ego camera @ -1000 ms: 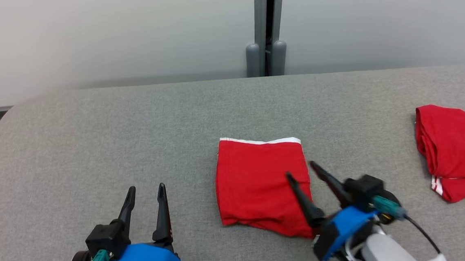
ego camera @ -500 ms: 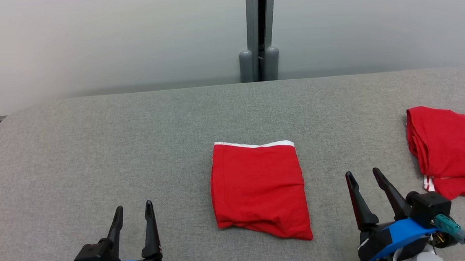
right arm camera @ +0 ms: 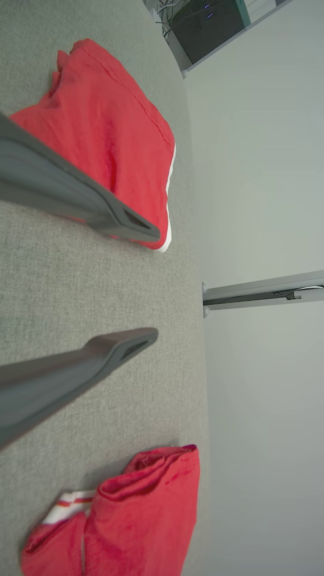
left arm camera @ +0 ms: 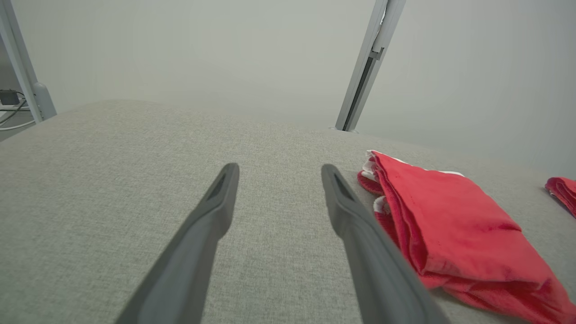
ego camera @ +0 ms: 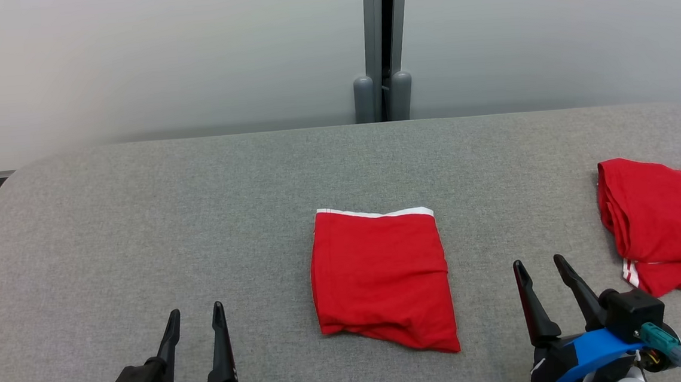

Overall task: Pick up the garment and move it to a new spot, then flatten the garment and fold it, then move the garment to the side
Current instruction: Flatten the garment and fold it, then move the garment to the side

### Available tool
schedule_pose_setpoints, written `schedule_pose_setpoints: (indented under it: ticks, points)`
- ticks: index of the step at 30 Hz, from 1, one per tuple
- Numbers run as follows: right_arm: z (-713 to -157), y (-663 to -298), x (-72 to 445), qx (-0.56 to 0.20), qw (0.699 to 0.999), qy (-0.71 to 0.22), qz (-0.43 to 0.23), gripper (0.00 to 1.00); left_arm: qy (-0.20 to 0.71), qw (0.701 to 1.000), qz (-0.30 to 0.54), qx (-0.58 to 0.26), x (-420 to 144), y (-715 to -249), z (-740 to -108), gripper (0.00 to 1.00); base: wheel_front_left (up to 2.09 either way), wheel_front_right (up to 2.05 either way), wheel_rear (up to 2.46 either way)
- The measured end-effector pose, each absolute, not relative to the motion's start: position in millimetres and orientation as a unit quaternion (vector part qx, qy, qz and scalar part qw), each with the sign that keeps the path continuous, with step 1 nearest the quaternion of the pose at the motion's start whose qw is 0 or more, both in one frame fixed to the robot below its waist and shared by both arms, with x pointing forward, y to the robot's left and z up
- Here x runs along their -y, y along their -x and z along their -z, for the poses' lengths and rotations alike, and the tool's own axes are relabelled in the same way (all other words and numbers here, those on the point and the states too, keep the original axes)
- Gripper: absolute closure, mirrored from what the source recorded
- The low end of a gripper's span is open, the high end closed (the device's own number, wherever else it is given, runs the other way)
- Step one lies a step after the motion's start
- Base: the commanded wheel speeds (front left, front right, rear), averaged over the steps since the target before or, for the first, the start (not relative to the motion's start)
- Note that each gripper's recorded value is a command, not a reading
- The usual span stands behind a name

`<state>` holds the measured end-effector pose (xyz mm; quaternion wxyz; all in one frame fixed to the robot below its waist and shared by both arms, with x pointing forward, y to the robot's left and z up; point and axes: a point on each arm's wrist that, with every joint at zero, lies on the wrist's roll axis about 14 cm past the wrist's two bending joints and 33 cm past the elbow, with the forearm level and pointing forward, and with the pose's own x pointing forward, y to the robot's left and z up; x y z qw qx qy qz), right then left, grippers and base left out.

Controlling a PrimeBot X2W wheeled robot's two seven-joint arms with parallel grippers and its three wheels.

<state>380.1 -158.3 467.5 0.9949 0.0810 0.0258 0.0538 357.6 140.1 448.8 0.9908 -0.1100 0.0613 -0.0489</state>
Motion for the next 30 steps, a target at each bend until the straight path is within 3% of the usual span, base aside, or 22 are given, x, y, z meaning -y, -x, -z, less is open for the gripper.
schedule_pose_setpoints:
  ticks: [13,19,24,25,30]
  points:
    - [-457,-381,153,-0.043,0.993,-0.089,-0.059,0.0,0.106,0.991,0.051,-0.067,-138,-357,-445,0.0,0.0,0.0,0.0]
    - [-473,-416,140,-0.039,0.993,-0.082,-0.081,0.0,0.103,0.991,0.051,-0.065,-139,-366,-445,0.0,0.0,0.0,0.0]
    - [-456,-441,124,-0.126,0.984,-0.062,-0.106,0.0,0.102,0.992,0.043,-0.066,-144,-372,-444,0.0,0.0,0.0,0.0]
    - [-442,-446,115,-0.173,0.976,-0.053,-0.12,0.0,0.103,0.992,0.036,-0.065,-147,-374,-444,0.0,0.0,0.0,0.0]
    - [-403,-444,93,-0.283,0.947,-0.028,-0.152,0.0,0.106,0.992,0.011,-0.07,-162,-373,-439,0.0,0.0,0.0,0.0]
